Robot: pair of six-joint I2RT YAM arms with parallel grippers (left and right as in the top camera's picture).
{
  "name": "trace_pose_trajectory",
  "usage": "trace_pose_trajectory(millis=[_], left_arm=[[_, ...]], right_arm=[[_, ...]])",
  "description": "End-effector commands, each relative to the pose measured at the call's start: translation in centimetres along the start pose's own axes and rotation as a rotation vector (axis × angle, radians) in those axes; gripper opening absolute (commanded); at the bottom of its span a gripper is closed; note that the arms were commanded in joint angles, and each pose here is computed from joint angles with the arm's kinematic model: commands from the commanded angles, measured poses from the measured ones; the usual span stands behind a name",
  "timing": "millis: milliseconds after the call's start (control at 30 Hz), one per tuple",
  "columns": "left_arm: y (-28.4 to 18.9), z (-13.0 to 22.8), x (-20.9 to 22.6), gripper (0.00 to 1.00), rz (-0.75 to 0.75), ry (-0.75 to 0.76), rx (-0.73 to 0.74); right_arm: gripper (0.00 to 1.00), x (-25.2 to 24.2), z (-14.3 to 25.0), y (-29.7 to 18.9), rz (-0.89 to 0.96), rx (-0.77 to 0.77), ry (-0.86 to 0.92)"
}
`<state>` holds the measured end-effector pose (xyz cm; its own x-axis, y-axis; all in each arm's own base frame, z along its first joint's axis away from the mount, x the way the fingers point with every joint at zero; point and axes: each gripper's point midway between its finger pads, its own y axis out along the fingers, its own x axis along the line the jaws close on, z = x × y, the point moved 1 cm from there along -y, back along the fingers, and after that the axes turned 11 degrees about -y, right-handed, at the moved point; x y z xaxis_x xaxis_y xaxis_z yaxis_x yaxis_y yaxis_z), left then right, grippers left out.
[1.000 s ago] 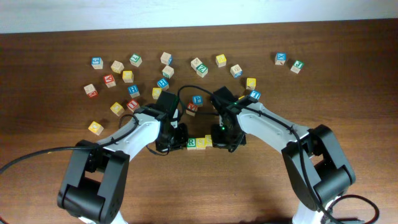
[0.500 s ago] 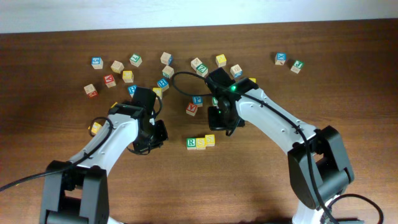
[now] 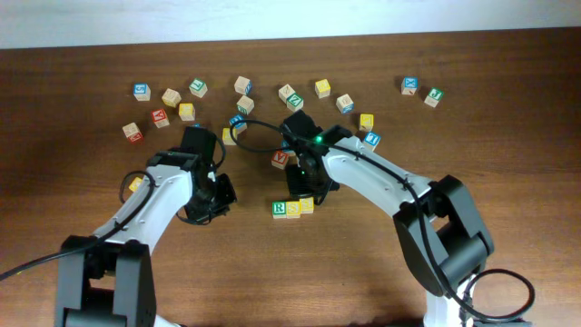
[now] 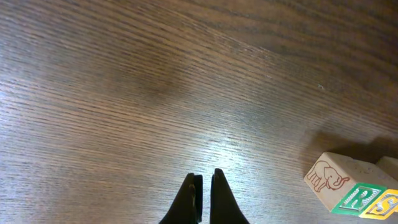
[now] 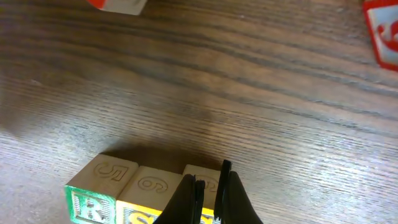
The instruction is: Spell out RSS
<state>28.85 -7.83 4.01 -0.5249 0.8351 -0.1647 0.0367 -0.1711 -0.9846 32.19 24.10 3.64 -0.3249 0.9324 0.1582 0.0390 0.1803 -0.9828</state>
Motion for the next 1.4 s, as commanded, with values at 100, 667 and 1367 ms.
trace_pose_trajectory(millis=[100,667,1367], left_arm=[[-0.4,-0.2,0.1,0.0,-0.001,-0.016,-0.014],[-0.4,-0.1,0.0,0.0,0.004,-0.016,-0.007],[4.8,4.5,-6.5,0.0,0.1,0.17,0.103]], right_arm=[[0.04,1.2,0.5,0.4,-0.04,0.029,-0.004],[0.04,1.2,0.7,0.3,-0.037,0.035,0.011],[0.04,-0.8,4.4,0.7,-0.125,0.209,0.129]])
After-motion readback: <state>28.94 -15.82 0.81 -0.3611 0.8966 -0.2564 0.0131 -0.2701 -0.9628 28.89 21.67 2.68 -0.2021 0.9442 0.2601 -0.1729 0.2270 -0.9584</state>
